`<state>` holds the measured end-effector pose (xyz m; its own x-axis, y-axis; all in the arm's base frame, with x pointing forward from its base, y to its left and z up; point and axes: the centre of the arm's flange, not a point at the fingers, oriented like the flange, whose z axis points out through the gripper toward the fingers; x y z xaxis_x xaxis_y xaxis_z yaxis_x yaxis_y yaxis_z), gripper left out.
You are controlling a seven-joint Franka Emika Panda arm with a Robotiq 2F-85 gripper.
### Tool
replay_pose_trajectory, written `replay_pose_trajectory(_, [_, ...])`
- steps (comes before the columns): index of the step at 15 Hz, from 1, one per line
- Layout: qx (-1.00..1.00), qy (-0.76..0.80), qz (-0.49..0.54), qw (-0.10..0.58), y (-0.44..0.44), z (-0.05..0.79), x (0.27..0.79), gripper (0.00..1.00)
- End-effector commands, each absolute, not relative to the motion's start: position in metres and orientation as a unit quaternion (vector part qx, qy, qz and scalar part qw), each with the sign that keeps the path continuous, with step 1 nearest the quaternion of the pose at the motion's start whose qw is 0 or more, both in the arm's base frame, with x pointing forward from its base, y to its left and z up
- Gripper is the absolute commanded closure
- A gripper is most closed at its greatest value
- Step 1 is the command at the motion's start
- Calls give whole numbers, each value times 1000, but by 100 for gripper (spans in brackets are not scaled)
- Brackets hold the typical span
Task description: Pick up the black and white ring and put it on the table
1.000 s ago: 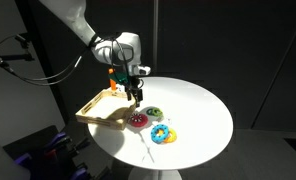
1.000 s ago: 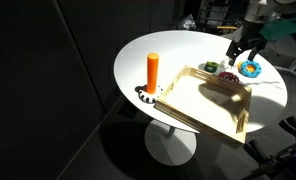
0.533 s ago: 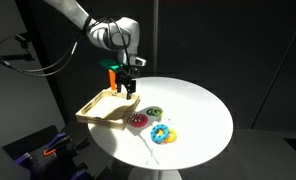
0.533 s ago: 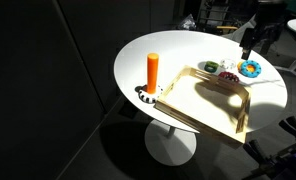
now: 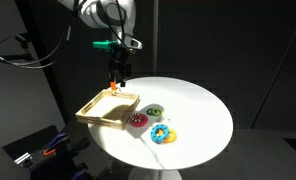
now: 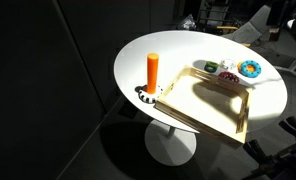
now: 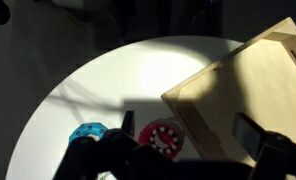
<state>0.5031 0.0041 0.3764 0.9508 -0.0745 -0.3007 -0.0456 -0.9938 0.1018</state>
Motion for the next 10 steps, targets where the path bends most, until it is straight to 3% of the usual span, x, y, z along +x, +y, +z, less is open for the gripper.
replay_pose_trajectory(1, [990, -40, -121, 65, 11, 423, 498, 0])
replay_pose_trajectory(10, [996, -35, -66, 52, 25, 466, 490, 0])
